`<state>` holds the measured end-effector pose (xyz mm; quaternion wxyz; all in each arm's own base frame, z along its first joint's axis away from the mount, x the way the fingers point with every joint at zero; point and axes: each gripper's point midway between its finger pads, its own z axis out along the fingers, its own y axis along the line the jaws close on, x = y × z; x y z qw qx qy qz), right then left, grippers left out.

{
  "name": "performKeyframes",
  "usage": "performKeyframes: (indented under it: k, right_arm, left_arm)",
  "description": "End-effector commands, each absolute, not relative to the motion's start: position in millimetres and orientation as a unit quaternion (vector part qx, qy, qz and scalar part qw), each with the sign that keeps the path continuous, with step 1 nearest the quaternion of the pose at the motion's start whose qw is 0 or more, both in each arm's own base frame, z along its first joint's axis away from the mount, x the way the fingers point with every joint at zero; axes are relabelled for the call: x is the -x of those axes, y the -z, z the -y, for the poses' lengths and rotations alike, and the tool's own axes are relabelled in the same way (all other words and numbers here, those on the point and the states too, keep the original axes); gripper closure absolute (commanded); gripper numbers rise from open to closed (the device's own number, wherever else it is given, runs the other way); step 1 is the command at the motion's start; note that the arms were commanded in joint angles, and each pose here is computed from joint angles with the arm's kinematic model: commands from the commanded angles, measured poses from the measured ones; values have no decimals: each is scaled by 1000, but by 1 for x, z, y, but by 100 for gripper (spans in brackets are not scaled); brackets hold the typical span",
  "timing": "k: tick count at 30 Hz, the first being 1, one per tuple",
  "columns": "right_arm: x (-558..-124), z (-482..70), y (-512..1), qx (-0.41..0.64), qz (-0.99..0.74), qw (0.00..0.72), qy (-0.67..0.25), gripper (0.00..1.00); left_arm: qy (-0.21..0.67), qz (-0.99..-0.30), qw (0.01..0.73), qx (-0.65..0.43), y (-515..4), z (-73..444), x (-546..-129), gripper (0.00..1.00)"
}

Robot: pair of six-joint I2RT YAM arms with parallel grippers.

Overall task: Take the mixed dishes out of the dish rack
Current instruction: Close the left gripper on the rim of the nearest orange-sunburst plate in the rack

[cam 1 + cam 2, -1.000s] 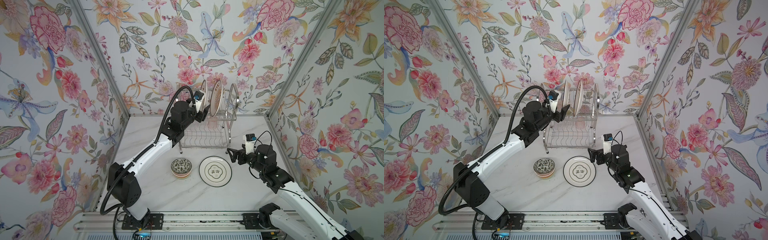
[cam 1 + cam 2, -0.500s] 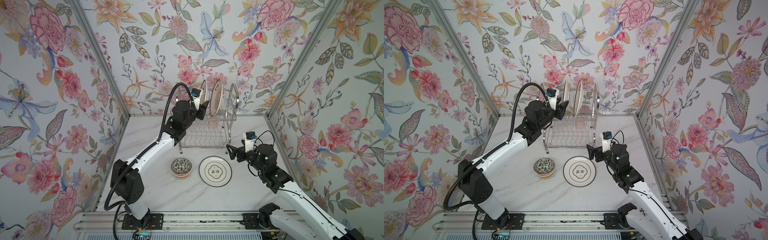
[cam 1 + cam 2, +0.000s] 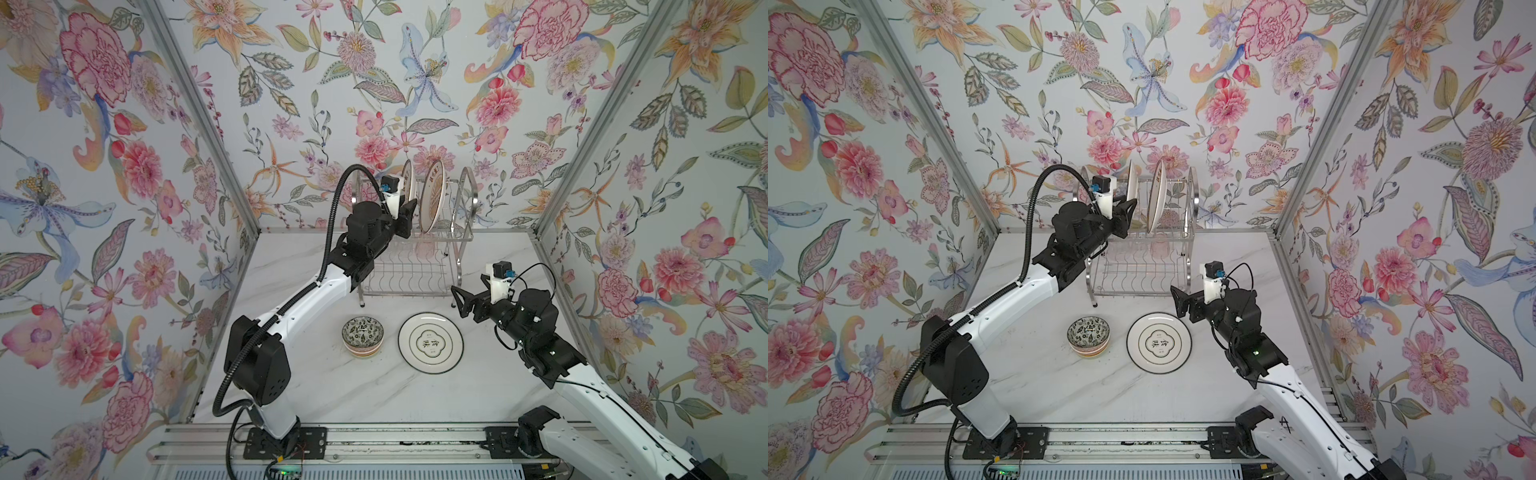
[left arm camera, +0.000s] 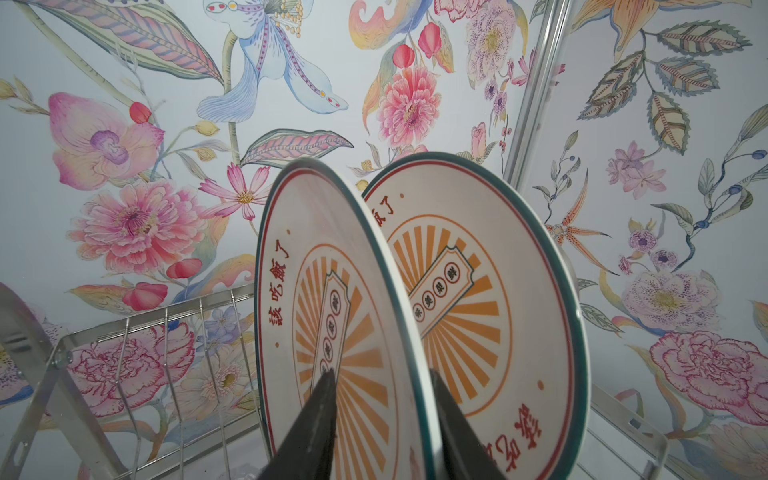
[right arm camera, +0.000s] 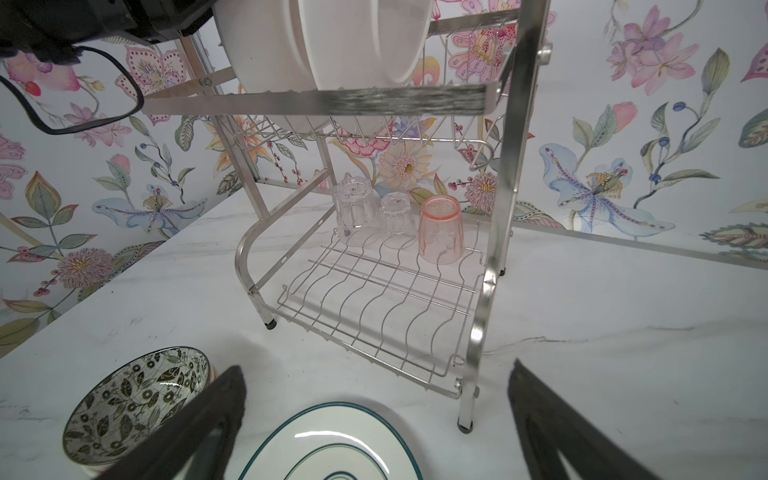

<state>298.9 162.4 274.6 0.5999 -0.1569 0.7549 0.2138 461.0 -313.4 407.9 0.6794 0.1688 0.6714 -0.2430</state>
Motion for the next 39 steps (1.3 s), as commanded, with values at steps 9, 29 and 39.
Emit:
performKeyframes:
  k: [9,29,39]
  right_arm:
    - [-292,-166,-280,164,-751,596,-231,1]
    - [-289,-162,-273,165,-755,594,-222,1]
    - [-290,-163,-269,163,-756,592,-228,1]
  left_arm:
    - [230,-677,684,-142,-405,305,-470,74]
    - [233,-657,707,-121,-416,305,-472,86]
    - [237,-652,710,-121,-422,301,-466,96]
